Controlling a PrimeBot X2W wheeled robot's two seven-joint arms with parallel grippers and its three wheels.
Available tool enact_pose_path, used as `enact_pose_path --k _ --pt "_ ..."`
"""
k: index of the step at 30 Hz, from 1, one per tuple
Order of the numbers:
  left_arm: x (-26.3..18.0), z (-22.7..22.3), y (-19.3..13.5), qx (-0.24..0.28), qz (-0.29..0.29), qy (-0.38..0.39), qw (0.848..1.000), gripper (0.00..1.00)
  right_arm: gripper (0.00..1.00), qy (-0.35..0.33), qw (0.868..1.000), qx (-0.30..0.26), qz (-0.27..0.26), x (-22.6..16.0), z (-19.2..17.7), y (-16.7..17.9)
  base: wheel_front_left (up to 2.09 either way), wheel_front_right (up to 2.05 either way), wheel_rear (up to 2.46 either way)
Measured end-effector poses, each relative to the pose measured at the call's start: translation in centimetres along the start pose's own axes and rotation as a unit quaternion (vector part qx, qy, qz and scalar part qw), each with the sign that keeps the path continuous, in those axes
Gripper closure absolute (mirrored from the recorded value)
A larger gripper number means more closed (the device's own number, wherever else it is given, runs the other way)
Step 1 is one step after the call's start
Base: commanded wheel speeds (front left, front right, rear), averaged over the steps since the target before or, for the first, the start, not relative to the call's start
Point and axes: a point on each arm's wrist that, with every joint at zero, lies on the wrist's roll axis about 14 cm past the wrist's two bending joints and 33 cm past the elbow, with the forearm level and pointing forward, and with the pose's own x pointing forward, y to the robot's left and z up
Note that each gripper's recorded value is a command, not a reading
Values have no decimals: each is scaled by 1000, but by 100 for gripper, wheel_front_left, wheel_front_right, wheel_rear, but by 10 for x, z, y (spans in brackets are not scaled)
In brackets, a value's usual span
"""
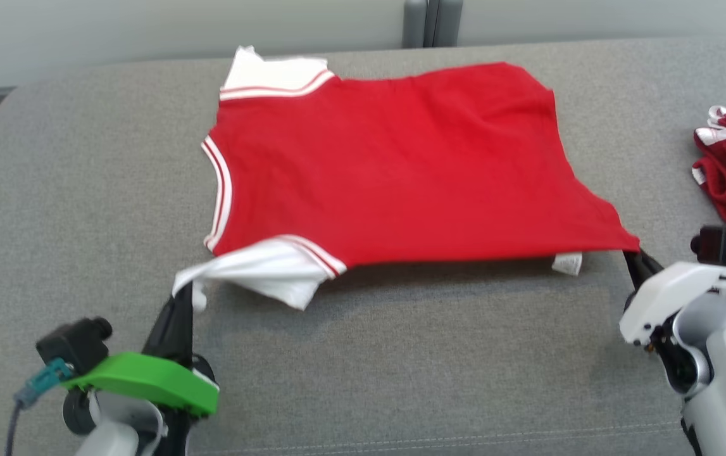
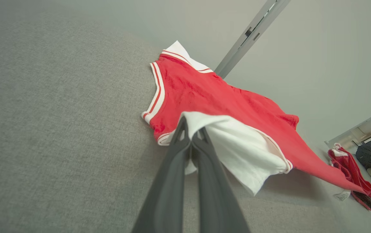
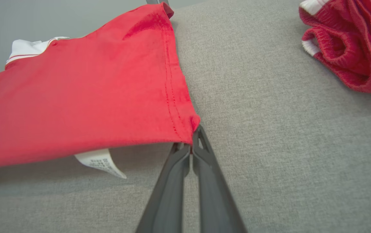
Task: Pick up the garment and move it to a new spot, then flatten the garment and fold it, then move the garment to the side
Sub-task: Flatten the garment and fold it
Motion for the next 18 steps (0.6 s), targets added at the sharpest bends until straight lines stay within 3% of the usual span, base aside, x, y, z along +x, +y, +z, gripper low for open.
enact_pose_path --k 10,18 --pt "-52 -43 14 48 44 109 992 100 100 0 999 35 -25 -42 -24 0 0 0 0" --pt "-93 -67 26 35 75 204 975 100 100 17 999 24 -28 -58 -36 3 0 0 0"
